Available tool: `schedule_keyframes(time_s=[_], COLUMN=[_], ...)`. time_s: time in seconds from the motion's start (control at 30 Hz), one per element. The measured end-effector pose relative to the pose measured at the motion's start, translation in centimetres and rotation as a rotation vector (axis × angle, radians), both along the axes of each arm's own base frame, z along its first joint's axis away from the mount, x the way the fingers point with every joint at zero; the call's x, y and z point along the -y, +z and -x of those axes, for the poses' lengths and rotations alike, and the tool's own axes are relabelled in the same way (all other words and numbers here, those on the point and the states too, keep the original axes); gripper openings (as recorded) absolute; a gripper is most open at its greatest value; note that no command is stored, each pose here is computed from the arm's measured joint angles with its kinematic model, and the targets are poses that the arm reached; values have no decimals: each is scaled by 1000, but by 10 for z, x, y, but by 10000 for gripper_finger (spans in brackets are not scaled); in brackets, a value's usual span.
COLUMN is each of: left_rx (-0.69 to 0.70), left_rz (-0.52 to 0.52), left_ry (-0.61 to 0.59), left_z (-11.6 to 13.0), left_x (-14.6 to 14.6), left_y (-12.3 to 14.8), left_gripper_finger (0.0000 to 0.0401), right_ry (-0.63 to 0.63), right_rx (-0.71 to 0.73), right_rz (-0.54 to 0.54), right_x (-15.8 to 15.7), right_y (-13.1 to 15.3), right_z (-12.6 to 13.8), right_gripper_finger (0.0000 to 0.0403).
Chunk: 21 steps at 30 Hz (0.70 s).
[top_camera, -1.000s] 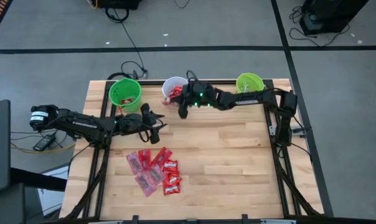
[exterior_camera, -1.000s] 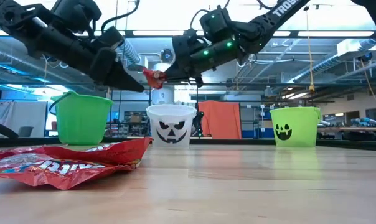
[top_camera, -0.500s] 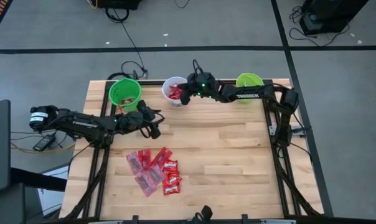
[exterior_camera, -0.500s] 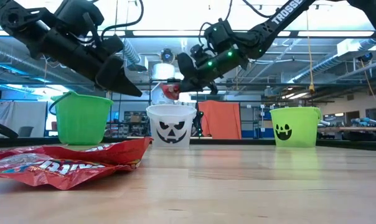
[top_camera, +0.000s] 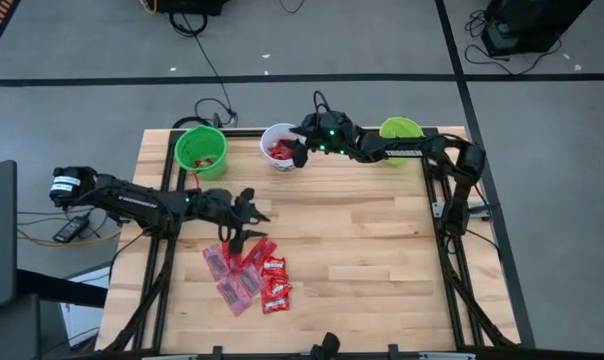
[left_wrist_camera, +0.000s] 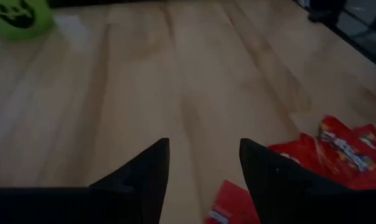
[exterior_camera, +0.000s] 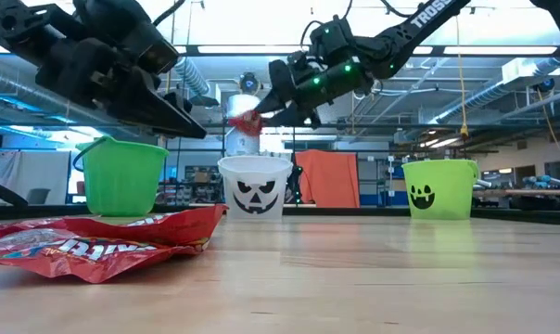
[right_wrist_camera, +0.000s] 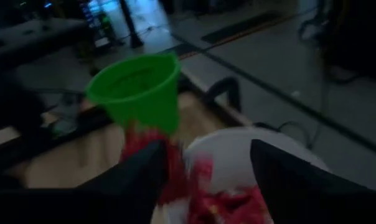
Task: Sort candy by brand, put in halloween buckets
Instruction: Put the red candy into the white bucket
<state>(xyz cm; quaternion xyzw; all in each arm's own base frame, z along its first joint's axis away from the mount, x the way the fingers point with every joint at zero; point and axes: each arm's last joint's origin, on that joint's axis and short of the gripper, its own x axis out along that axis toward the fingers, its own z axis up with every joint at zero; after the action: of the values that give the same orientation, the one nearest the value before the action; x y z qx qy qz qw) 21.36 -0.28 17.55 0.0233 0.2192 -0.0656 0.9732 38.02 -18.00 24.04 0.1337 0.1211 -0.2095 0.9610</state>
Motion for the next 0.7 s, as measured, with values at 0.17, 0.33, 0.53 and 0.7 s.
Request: schedule_keyframes(time_s=[0.17, 0.33, 0.53, 0.7], left_rx=[-19, -24, -27, -26], left_rz=[-3, -91, -88, -44], left_ry=[-58, -191, -269, -325], left_z=[-3, -7, -16, -24], left_x=[14, 31, 50, 65], left_y=[-6, -16, -33, -52], left_gripper_finger=[202, 202, 202, 202], right_ry=[-40, -32, 77, 124], right_rx=[-5, -20, -119, -287], right_rz=[19, 28, 23, 24], right_x=[6, 6, -25, -62], right_y=[2, 2, 9, 3], right_z=[4, 5, 4, 3], right_gripper_finger=[280, 282, 268, 250])
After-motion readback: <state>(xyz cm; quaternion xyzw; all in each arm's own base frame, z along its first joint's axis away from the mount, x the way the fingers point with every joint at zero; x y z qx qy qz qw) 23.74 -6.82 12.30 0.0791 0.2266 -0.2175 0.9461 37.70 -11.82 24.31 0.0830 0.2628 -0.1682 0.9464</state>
